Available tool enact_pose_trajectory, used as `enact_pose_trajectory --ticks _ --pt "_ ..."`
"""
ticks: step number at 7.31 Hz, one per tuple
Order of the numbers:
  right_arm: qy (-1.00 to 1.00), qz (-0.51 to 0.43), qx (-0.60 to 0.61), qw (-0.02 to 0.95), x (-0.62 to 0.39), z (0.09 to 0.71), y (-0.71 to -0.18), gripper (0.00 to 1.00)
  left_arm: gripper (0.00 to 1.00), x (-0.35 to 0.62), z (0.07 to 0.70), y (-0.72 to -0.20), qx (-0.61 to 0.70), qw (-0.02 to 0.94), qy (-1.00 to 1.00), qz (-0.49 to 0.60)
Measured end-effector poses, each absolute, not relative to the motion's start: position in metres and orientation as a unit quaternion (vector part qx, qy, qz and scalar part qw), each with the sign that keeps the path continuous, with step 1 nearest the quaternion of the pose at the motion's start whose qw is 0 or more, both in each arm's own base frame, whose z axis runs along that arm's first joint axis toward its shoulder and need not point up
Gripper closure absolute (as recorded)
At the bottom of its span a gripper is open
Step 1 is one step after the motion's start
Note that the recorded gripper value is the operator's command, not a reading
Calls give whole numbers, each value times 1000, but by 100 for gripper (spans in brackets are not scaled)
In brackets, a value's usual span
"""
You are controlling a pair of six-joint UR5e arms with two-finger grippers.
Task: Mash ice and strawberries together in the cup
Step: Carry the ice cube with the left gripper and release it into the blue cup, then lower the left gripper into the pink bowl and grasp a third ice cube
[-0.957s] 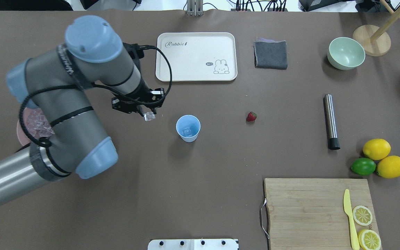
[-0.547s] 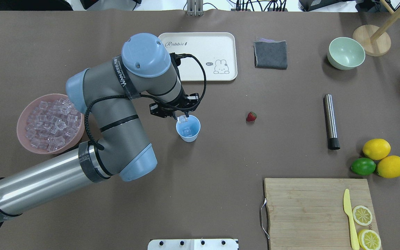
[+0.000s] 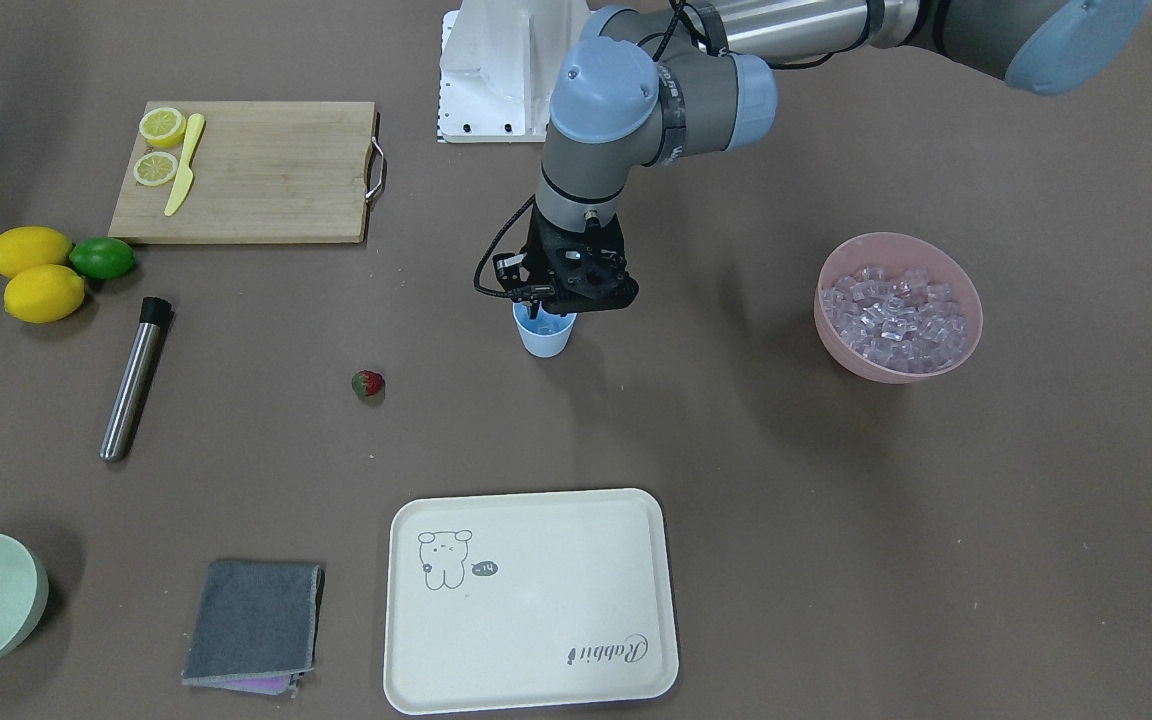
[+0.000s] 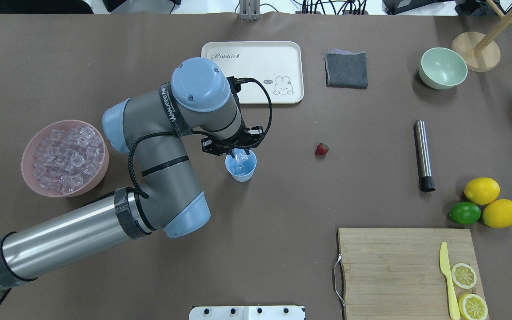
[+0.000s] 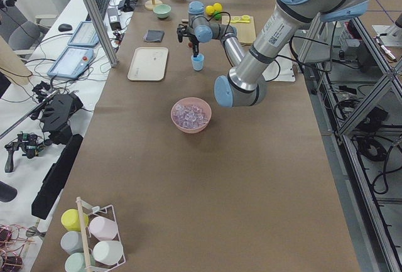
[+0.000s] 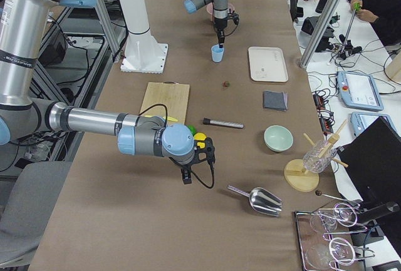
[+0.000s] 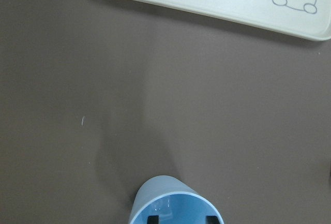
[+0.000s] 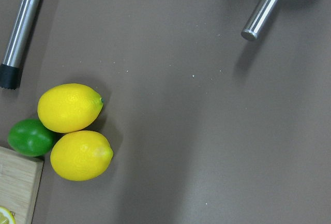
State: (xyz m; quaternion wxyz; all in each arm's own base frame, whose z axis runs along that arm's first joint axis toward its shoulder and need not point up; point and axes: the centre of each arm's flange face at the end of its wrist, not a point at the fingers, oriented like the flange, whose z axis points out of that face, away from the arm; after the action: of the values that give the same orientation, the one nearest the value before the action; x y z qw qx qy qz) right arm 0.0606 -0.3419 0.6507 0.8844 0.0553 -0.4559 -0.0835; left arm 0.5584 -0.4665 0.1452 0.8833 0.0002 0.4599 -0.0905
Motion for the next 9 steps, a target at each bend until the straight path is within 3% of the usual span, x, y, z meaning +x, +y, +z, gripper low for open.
enact_pose_trajectory --ticks 1,4,9 --pt "-456 -83 57 884 61 649 -343 0 31 558 146 -467 2 884 460 -90" --pt "-456 -71 64 885 57 627 -370 0 30 524 150 -481 20 883 461 -84" --pt "-478 -43 66 875 6 568 -404 0 29 388 235 -485 112 916 382 56"
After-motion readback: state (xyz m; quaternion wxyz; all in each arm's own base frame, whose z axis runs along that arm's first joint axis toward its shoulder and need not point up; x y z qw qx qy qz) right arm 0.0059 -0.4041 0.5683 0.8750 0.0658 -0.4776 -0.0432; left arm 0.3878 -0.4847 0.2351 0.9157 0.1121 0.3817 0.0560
